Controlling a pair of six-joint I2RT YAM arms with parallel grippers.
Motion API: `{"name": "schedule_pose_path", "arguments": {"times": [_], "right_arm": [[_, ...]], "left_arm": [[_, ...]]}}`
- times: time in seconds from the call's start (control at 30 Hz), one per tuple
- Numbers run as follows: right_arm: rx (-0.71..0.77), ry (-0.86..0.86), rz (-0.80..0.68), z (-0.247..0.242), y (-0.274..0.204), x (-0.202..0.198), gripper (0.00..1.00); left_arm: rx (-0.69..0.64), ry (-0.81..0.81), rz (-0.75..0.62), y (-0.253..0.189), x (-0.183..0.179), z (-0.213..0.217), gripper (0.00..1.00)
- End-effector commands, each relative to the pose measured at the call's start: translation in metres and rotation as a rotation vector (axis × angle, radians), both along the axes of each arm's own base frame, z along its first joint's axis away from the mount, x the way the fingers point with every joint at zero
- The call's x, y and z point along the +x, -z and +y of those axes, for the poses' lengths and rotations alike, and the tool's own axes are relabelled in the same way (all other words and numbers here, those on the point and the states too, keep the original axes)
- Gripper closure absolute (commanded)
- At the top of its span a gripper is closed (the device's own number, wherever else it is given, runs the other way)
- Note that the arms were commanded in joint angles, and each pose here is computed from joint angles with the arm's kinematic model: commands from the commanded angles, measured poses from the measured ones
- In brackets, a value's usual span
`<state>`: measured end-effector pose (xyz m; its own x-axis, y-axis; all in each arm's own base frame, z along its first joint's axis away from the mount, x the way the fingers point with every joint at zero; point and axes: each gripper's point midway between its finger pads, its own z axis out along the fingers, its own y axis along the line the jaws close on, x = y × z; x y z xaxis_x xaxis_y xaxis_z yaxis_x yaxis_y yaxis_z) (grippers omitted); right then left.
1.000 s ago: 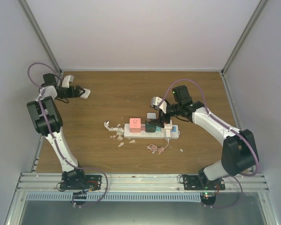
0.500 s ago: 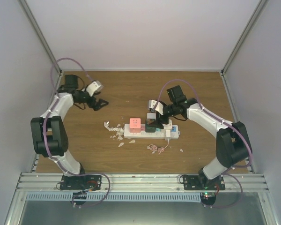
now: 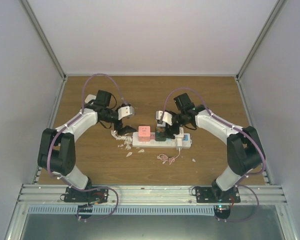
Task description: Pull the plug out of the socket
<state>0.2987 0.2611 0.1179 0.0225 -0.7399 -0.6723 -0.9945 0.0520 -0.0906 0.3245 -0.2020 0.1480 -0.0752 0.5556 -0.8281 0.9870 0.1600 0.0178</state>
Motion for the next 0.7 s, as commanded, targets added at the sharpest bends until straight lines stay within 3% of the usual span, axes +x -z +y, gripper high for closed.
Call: {"name": "schedule_pose_path", "arguments": {"times": [0.0, 0.23, 0.67], "right_arm": [[-0.039, -0.013, 0.001, 0.002, 0.014, -0.004, 0.09], [-0.056, -0.025, 0.005, 0.003, 0.019, -0.010, 0.13], [-0.076, -0.027, 0.011, 0.005, 0.027, -0.015, 0.32]], "left_arm": [[-0.024, 0.077, -0.110, -0.006, -0.004, -0.017, 0.03], [0.002, 0.145, -0.098, 0.015, -0.022, -0.029, 0.07], [0.026, 0.206, -0.110, 0.033, -0.038, -0.047, 0.11]]}}
